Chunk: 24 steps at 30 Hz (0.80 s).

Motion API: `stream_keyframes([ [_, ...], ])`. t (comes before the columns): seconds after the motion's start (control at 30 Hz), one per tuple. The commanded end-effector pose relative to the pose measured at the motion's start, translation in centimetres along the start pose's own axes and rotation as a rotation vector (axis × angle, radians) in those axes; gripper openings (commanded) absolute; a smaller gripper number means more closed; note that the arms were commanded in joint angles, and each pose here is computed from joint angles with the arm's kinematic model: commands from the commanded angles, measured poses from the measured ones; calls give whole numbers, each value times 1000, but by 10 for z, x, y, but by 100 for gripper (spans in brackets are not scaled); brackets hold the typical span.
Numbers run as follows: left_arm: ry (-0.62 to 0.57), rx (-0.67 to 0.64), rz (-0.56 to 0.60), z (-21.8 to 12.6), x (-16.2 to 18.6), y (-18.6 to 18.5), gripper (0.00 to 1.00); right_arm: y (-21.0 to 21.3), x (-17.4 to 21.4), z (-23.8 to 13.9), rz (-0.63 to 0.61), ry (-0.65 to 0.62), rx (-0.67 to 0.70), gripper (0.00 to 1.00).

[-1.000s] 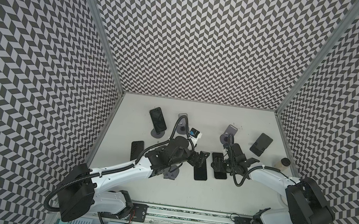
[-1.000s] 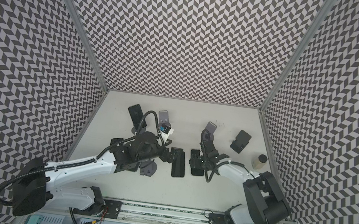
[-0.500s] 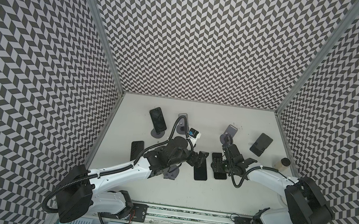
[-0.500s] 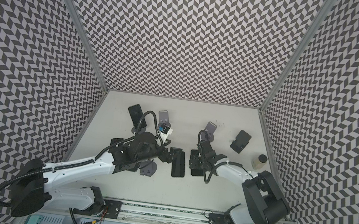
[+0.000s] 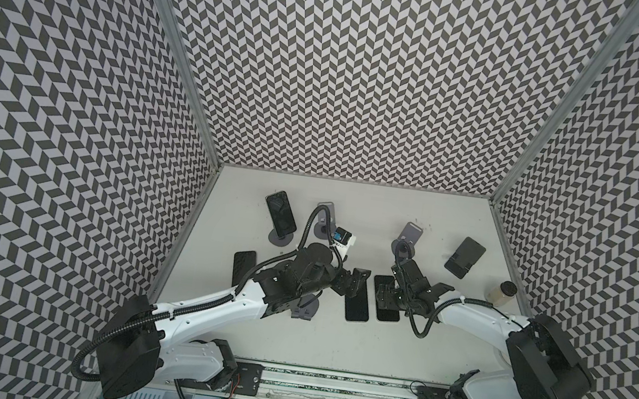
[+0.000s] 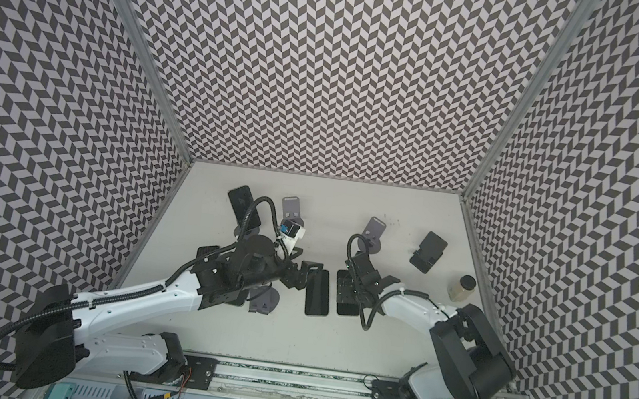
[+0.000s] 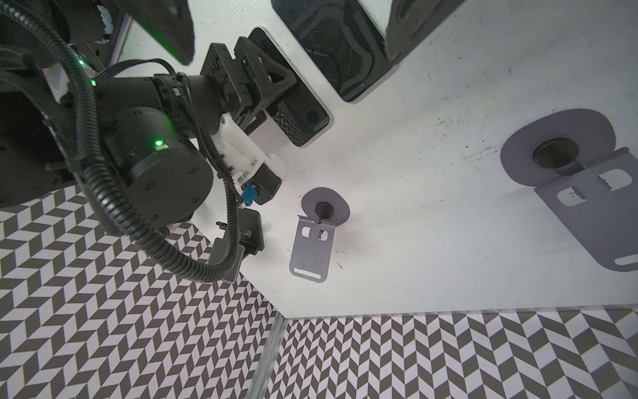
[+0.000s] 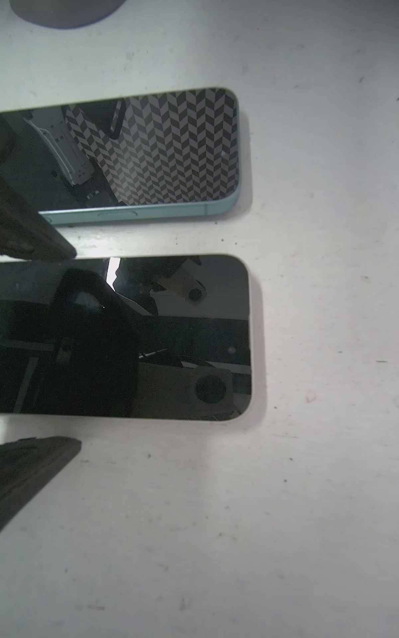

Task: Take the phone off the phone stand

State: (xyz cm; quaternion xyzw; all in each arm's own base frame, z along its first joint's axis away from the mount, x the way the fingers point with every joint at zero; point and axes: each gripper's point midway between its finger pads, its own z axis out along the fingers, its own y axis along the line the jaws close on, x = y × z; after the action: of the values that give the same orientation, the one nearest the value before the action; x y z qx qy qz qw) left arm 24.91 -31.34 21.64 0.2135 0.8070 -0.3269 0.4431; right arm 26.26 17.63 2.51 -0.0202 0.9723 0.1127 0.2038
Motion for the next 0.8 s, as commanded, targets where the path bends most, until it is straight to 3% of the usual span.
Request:
stream_keyframes([
  [0.0,-1,-23,-11,-5,3,6,87,-14,20,6,16,76,61,78],
  [0.33,-11,-38,-10,-7,1,9,87,-7,12,2,12,61,46,78],
  [0.77,-27,-96,-13,-4,-13,16,86,13,-19,-23,11,-47,-29,84],
])
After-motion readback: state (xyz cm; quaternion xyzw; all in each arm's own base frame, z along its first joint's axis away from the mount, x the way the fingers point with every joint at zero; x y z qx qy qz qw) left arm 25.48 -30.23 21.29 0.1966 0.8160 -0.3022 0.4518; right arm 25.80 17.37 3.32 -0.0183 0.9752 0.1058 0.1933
